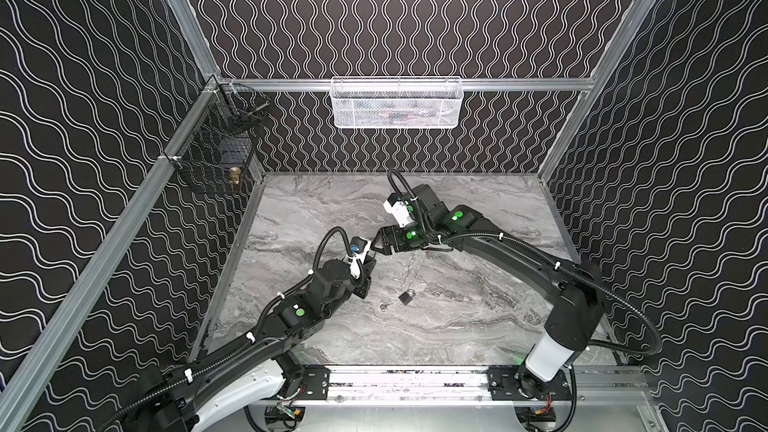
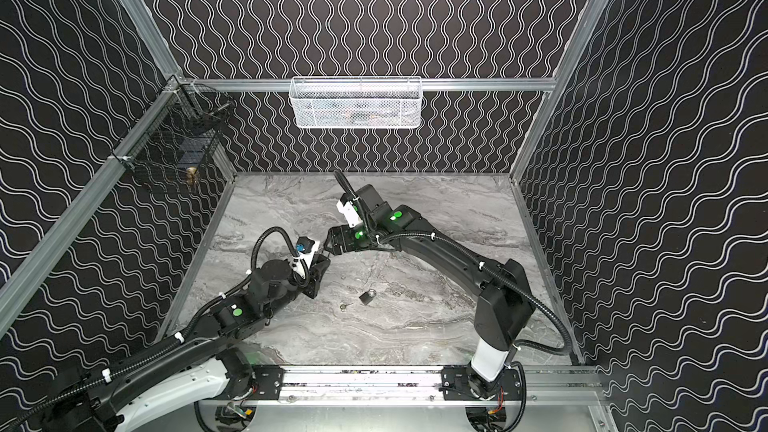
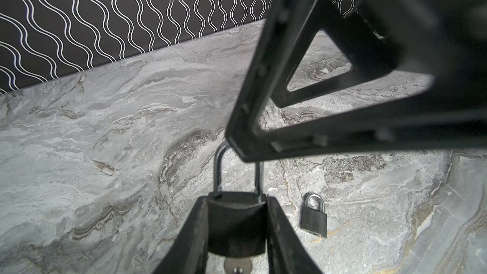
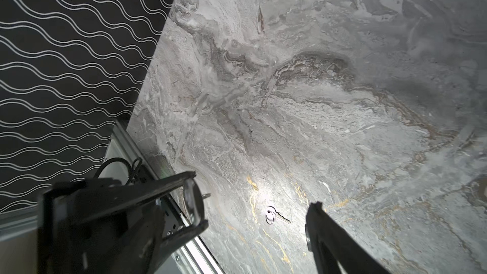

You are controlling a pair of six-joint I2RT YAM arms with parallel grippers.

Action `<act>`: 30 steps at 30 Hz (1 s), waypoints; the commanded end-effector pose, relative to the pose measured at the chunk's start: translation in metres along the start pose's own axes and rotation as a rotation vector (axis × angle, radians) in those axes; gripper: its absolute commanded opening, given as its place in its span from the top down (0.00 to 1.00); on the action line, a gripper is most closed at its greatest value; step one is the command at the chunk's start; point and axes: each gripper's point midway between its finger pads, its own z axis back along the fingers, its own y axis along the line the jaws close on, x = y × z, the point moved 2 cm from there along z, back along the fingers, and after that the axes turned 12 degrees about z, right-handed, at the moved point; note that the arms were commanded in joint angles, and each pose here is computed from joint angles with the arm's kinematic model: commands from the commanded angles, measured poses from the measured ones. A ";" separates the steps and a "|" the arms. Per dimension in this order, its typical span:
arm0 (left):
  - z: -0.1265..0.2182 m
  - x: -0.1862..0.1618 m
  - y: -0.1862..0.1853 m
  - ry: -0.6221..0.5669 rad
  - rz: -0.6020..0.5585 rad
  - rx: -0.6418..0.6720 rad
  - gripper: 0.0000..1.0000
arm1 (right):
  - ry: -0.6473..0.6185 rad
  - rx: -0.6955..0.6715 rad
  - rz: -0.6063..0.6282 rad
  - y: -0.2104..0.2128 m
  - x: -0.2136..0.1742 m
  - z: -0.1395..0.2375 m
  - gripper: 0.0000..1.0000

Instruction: Unlock with the key

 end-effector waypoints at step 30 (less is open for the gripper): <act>0.000 0.012 0.002 -0.059 -0.021 0.023 1.00 | 0.126 -0.151 0.046 -0.028 0.000 -0.014 0.10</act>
